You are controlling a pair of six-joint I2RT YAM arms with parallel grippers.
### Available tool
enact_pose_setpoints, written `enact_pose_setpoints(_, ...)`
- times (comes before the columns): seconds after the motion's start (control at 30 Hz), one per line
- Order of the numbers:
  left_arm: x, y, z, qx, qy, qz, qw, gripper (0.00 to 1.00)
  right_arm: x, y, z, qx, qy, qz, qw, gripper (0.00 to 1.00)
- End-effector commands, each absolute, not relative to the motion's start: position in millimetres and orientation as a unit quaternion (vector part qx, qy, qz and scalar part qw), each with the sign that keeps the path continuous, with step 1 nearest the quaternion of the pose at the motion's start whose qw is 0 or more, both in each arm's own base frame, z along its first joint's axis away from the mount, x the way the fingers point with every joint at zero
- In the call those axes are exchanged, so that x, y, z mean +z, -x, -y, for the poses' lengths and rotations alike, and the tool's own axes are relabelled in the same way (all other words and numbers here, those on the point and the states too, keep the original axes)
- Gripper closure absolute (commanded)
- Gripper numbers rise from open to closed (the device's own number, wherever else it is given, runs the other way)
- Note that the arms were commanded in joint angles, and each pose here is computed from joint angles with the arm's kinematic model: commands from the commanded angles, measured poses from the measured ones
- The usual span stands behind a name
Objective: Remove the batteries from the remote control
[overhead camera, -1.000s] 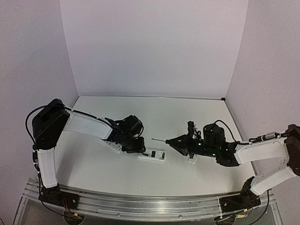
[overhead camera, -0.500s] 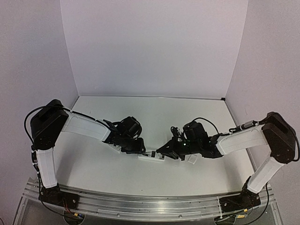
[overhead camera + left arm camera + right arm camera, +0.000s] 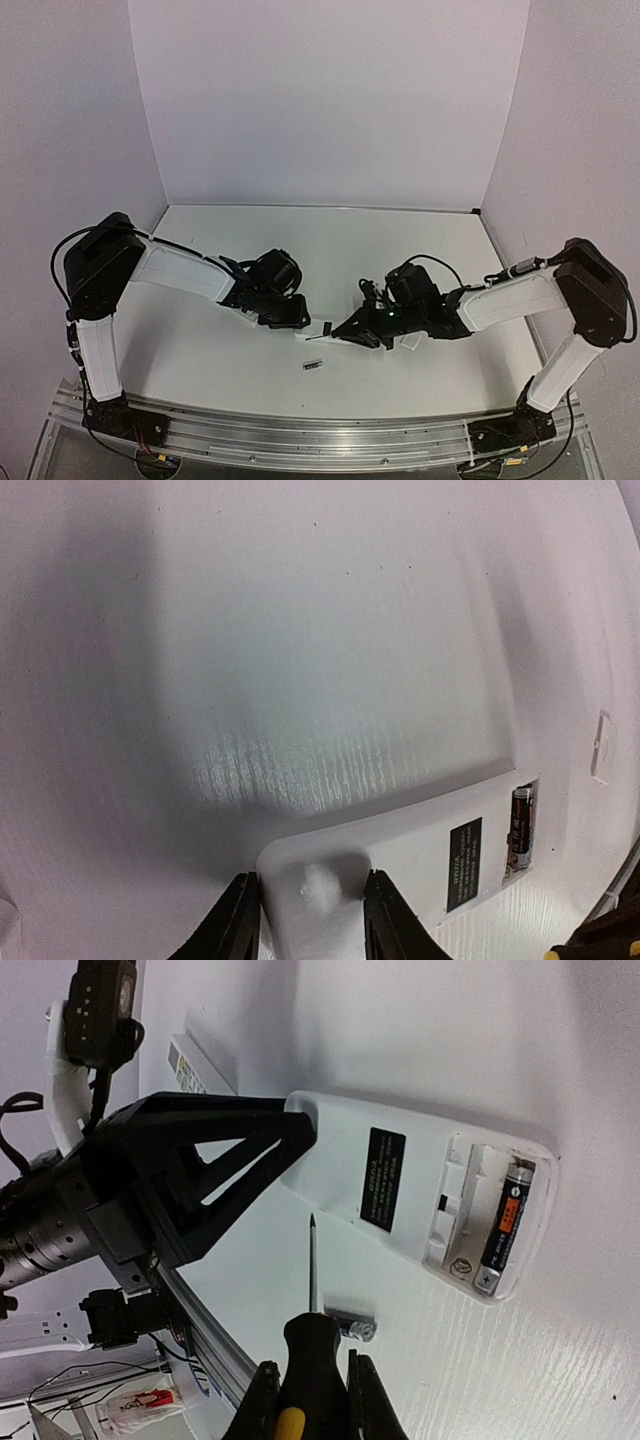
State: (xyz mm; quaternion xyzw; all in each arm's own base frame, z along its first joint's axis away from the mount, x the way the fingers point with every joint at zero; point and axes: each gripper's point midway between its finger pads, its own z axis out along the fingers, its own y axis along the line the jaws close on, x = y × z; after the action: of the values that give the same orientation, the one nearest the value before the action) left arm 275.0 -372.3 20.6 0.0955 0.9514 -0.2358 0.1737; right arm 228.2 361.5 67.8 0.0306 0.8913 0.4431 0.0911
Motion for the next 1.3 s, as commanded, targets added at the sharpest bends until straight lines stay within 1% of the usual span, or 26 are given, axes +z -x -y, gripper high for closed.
enact_pose_setpoints(0.0,-13,-241,347,-0.184,-0.109,-0.971,0.104,0.65,111,-228,-358,0.466,-0.008,-0.875,0.134,1.0)
enact_pose_setpoints(0.1,-5,-243,351,-0.19,-0.11,-0.969,0.112,0.64,125,-228,-345,0.454,-0.003,-0.876,0.163,1.0)
enact_pose_setpoints(0.2,9,-251,354,-0.192,-0.119,-0.965,0.134,0.56,128,-224,-325,0.426,-0.005,-0.886,0.185,1.0)
enact_pose_setpoints(0.3,34,-264,361,-0.195,-0.138,-0.956,0.17,0.42,127,-217,-307,0.4,-0.007,-0.897,0.19,1.0)
enact_pose_setpoints(0.4,60,-279,365,-0.192,-0.157,-0.945,0.213,0.23,118,-194,-296,0.373,0.02,-0.916,0.143,1.0)
enact_pose_setpoints(0.53,94,-295,379,-0.203,-0.18,-0.928,0.256,0.02,108,-171,-291,0.367,0.046,-0.925,0.093,1.0)
enact_pose_setpoints(0.67,105,-305,398,-0.215,-0.209,-0.916,0.268,0.0,99,-166,-290,0.362,0.045,-0.928,0.078,1.0)
enact_pose_setpoints(0.83,86,-310,419,-0.231,-0.24,-0.913,0.237,0.0,84,-172,-289,0.339,0.03,-0.937,0.076,1.0)
enact_pose_setpoints(1.07,61,-305,435,-0.273,-0.266,-0.905,0.189,0.0,73,-191,-291,0.317,0.011,-0.942,0.107,1.0)
enact_pose_setpoints(1.27,55,-287,437,-0.308,-0.277,-0.897,0.154,0.0,72,-211,-291,0.301,-0.008,-0.943,0.143,1.0)
